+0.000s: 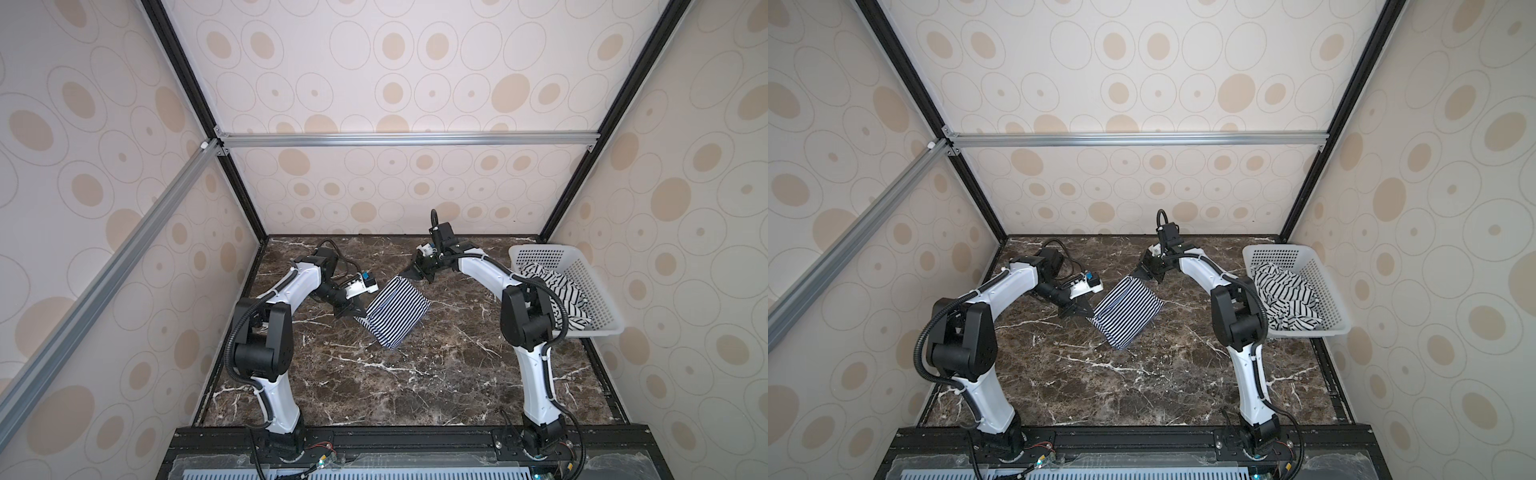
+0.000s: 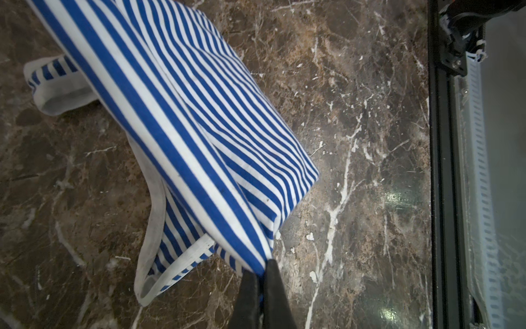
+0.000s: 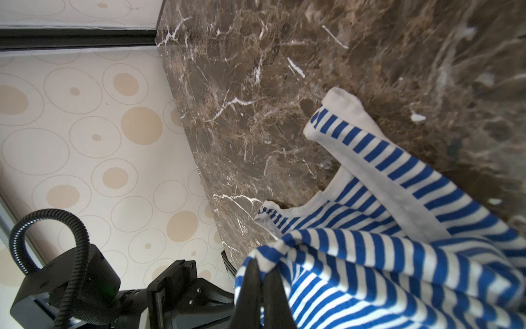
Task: Fold and stack tank tops
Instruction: Fold the tank top at the center of the table.
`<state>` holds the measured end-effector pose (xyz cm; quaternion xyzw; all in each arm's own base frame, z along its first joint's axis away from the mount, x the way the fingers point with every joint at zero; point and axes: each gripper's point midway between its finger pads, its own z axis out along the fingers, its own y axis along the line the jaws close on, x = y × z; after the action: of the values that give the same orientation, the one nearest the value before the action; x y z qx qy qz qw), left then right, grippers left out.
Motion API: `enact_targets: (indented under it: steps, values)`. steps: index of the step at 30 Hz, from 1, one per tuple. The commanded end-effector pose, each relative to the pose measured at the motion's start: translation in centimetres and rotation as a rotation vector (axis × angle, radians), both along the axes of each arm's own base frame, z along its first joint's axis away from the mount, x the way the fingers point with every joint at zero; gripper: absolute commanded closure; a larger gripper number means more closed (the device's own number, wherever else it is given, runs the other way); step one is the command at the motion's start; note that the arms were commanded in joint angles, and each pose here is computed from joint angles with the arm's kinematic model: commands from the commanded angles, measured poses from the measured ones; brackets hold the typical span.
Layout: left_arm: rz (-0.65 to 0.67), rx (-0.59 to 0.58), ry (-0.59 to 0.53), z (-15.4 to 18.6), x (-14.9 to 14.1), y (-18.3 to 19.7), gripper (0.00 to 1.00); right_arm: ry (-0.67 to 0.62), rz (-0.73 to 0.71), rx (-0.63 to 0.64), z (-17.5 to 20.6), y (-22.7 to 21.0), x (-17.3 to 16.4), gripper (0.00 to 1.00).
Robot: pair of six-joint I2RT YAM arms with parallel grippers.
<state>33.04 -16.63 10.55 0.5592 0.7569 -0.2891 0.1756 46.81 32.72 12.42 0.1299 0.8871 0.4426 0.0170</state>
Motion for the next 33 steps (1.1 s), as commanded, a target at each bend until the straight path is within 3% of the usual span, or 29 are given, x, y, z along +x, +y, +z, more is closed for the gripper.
enact_targets:
  steps: [1, 13, 16, 19, 21, 24, 27, 30, 33]
  values:
    - [0.017, 0.027, -0.026, -0.7, 1.3, 0.6, 1.00, 0.022, -0.021, -0.007, -1.5, -0.3, 1.1, 0.95]
    - [0.127, 0.065, -0.019, -4.5, 4.3, 1.9, 1.00, 0.019, -0.041, 0.026, -4.3, 0.2, 3.2, 0.87]
    - [0.181, 0.079, -0.056, -4.5, 5.5, 2.6, 0.98, -0.019, -0.034, 0.036, -3.5, 0.3, 3.6, 0.77]
    - [0.307, 0.110, -0.115, -4.3, 7.9, 3.4, 0.91, -0.072, -0.025, 0.017, -2.4, -0.1, 3.6, 0.62]
    - [0.436, 0.146, -0.195, -4.0, 10.1, 4.7, 0.84, -0.108, -0.016, -0.002, -1.6, -0.4, 3.0, 0.58]
    - [0.612, 0.197, -0.316, -2.8, 12.4, 6.8, 0.78, -0.131, 0.003, -0.036, -1.5, -0.8, 1.6, 0.58]
    - [0.708, 0.205, -0.417, -1.2, 12.8, 8.0, 0.75, -0.112, 0.037, -0.080, -2.4, -0.9, 0.0, 0.63]
    - [0.707, 0.156, -0.461, 0.6, 11.9, 7.5, 0.74, -0.110, 0.068, -0.113, -3.2, -0.6, -1.2, 0.71]
    - [0.616, 0.090, -0.418, 1.4, 10.0, 5.2, 0.72, -0.092, 0.073, -0.119, -4.1, -0.5, -1.6, 0.78]
